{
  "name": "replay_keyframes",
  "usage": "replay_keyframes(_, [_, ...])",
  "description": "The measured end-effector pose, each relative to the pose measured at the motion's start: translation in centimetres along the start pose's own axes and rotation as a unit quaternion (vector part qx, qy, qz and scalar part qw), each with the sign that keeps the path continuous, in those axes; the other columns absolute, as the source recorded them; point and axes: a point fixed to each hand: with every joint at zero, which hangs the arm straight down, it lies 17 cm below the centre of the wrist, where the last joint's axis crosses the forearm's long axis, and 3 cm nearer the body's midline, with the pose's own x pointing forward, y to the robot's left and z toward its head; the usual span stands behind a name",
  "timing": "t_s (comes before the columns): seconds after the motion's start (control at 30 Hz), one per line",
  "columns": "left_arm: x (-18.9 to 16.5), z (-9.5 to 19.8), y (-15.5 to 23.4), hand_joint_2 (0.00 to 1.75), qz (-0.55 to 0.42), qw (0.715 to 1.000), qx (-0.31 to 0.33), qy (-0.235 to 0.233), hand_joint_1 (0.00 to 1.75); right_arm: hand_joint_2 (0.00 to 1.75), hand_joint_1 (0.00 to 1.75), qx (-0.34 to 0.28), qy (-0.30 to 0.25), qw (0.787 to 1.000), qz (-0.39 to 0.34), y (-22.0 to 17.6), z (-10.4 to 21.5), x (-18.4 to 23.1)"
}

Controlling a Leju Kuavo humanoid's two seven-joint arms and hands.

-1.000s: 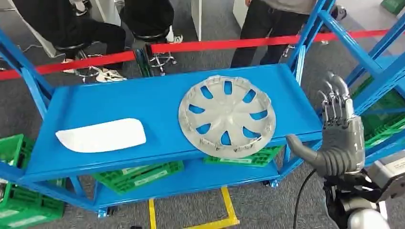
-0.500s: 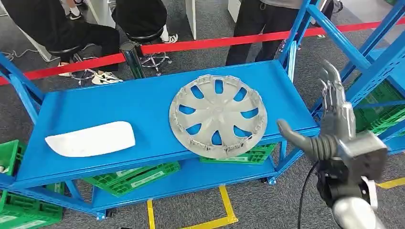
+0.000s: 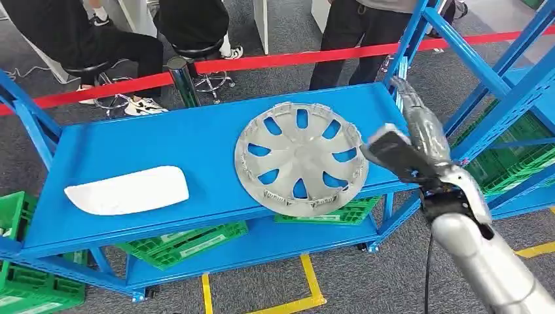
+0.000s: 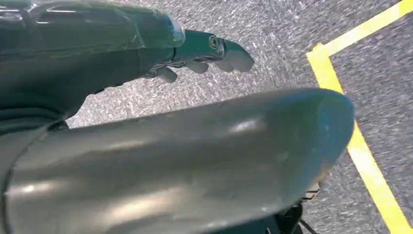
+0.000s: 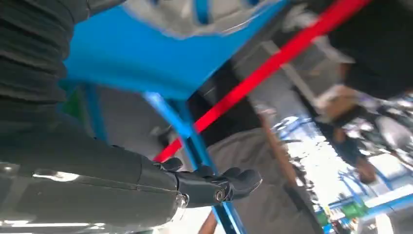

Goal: Take the parts from the cabinet and place them on the table.

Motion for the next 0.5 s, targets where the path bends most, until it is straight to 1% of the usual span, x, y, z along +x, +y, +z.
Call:
replay_keyframes(0.07, [0.0, 0.0, -0.1, 0.00, -0.001, 1.000, 0.000, 0.001, 0.00, 1.75, 0.00, 0.015, 0.019, 0.998, 0.056, 0.5, -0.6, -1.3])
replay_keyframes(0.13, [0.3, 0.0, -0.3, 0.00, -0.001, 1.000, -0.002, -0.007, 0.00, 1.75, 0.00, 0.039, 0.044, 0.991, 0.121, 1.2, -1.2, -2.8])
replay_keyframes(0.2, [1.3, 0.1, -1.1, 0.00, 0.000, 1.000, -0.006, -0.028, 0.00, 1.75, 0.00, 0.082, 0.079, 0.975, 0.193, 2.1, -1.6, -5.2])
replay_keyframes(0.27, [2.3, 0.2, -1.9, 0.00, 0.001, 0.999, -0.009, -0.049, 0.00, 1.75, 0.00, 0.126, 0.107, 0.956, 0.241, 2.8, -1.7, -7.5])
replay_keyframes(0.3, [2.8, 0.3, -2.5, 0.00, 0.001, 0.998, -0.013, -0.058, 0.00, 1.75, 0.00, 0.142, 0.116, 0.950, 0.253, 3.2, -1.7, -8.4])
replay_keyframes(0.37, [3.6, 0.5, -3.5, 0.00, 0.002, 0.997, -0.021, -0.070, 0.00, 1.75, 0.00, 0.156, 0.119, 0.946, 0.260, 3.6, -1.9, -8.7])
replay_keyframes(0.5, [4.8, 0.6, -4.0, 0.00, 0.006, 0.997, -0.024, -0.078, 0.00, 1.75, 0.00, 0.182, 0.095, 0.941, 0.268, 5.2, -2.6, -8.1])
